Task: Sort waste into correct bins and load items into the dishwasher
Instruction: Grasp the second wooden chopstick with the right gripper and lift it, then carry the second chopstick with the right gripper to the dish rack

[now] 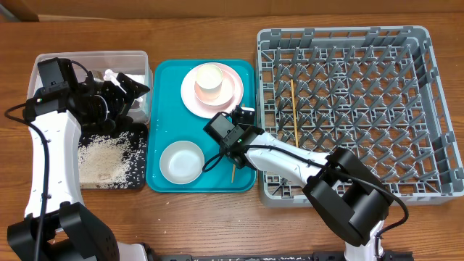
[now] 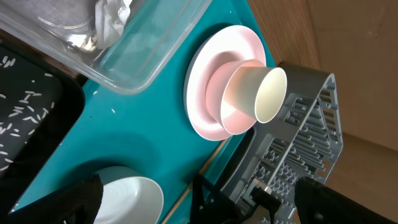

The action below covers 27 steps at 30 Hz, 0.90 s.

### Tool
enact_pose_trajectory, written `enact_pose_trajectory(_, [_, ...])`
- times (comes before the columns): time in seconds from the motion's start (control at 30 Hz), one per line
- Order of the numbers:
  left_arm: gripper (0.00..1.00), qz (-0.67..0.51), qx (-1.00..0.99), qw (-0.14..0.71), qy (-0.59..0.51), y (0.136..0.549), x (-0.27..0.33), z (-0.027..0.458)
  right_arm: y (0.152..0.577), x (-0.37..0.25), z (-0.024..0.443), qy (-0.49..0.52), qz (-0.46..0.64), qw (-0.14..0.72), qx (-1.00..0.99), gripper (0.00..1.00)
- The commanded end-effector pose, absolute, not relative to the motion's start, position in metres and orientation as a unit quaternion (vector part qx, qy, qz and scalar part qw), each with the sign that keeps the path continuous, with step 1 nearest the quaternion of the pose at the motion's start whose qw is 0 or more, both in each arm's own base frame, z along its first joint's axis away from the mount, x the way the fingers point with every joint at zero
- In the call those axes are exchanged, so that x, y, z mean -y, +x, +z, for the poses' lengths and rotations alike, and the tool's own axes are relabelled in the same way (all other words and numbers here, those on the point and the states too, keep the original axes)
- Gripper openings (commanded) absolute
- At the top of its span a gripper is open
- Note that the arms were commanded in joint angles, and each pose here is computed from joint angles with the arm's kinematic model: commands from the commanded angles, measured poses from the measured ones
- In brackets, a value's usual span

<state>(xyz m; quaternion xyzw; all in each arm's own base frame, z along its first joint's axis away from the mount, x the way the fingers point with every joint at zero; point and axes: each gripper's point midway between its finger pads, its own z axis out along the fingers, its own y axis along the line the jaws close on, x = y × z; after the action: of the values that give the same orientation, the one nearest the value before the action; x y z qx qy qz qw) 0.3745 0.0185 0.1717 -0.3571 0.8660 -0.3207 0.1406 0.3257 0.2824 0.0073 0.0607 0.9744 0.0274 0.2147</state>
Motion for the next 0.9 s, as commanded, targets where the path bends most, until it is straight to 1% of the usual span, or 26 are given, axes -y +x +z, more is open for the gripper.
enact_pose_trajectory(0.0, [1.0,-0.319,-0.868,0.156,-0.347,0.377,-0.02,0.18,0.326,-0.281,0.003,0.065,0.027,0.211,-0.975,0.09])
enact_pose_trajectory(0.17, [1.0,-0.319,-0.868,0.156,-0.346,0.377,-0.02,0.18,0.326,-0.281,0.003,0.065,0.027,0.211,-0.975,0.08])
enact_pose_trajectory(0.27, [1.0,-0.319,-0.868,0.156,-0.346,0.377,-0.02,0.18,0.326,-0.281,0.003,0.065,0.027,0.211,-0.975,0.04])
enact_pose_trajectory(0.43, [1.0,-0.319,-0.868,0.157,-0.346,0.377,-0.021,0.18,0.329,-0.284,0.008,0.065,0.032,0.215,-0.974,0.04])
enact_pose_trajectory(0.63, [1.0,-0.319,-0.868,0.157,-0.346,0.377,-0.021,0.18,0.34,-0.292,0.042,0.066,0.054,0.236,-0.968,0.04])
enact_pose_trajectory(0.87, [1.0,-0.319,-0.868,0.157,-0.346,0.377,-0.021,0.18,0.34,-0.288,0.088,0.048,0.07,0.267,-0.96,0.04])
